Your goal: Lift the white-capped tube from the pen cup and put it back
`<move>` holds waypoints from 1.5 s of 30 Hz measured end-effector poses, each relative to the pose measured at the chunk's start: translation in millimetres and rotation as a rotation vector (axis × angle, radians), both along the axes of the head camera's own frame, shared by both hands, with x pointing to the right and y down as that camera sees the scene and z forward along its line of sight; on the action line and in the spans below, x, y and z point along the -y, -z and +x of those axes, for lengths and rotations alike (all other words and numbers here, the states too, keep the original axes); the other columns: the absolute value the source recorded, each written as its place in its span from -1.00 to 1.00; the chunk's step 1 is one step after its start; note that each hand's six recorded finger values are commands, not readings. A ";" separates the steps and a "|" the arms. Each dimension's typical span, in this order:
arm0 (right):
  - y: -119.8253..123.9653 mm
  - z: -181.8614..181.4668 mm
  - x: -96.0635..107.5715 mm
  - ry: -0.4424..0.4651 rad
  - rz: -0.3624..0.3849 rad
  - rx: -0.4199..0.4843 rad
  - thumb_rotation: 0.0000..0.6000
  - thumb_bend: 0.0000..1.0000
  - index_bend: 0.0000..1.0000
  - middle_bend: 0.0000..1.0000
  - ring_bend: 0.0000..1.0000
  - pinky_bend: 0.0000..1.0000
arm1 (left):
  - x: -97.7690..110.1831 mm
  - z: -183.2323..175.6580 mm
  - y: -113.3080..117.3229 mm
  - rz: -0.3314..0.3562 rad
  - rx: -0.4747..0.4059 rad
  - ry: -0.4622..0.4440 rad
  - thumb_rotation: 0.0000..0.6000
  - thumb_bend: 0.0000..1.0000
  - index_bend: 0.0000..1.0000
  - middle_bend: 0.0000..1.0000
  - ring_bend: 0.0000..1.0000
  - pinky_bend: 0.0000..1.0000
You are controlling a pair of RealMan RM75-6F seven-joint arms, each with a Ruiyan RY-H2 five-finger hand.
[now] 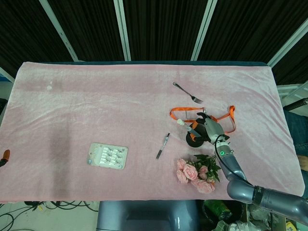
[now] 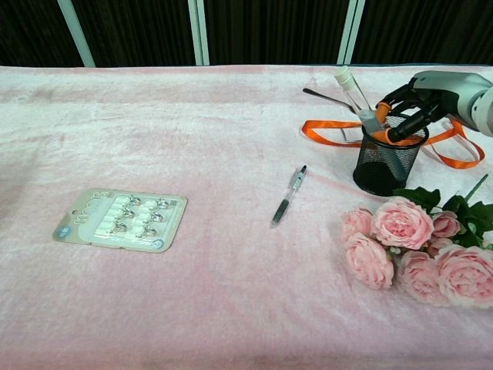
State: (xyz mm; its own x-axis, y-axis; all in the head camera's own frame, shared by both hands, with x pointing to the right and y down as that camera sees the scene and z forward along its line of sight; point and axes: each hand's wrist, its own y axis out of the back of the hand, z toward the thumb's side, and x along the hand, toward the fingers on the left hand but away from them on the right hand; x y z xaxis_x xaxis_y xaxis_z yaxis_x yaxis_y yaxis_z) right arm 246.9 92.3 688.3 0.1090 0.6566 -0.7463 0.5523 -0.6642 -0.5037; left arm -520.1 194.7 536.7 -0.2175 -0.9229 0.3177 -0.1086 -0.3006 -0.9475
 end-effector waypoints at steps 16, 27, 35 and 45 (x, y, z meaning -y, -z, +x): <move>7.9 -1.9 2.8 -0.021 0.007 0.110 1.00 -0.29 0.18 -0.76 -0.81 -0.67 | 0.0 -1.8 2.0 0.007 -0.001 0.013 1.00 -0.33 -0.70 -0.82 -1.00 -0.96; 39.5 2.1 28.6 -0.141 0.074 0.266 1.00 -0.29 0.18 -0.76 -0.72 -0.67 | -0.3 -0.6 2.1 0.008 -0.008 0.013 1.00 -0.33 -0.70 -0.82 -1.00 -0.96; 83.1 1.9 50.5 -0.291 0.022 0.543 1.00 -0.29 0.21 -0.76 -0.69 -0.67 | -1.3 -0.3 3.7 0.011 -0.011 0.015 1.00 -0.33 -0.70 -0.82 -1.00 -0.96; 154.0 9.4 74.6 -0.491 0.058 0.984 1.00 -0.33 0.21 -0.76 -0.70 -0.67 | -2.5 0.5 3.8 0.011 -0.013 0.016 1.00 -0.33 -0.70 -0.82 -1.00 -0.96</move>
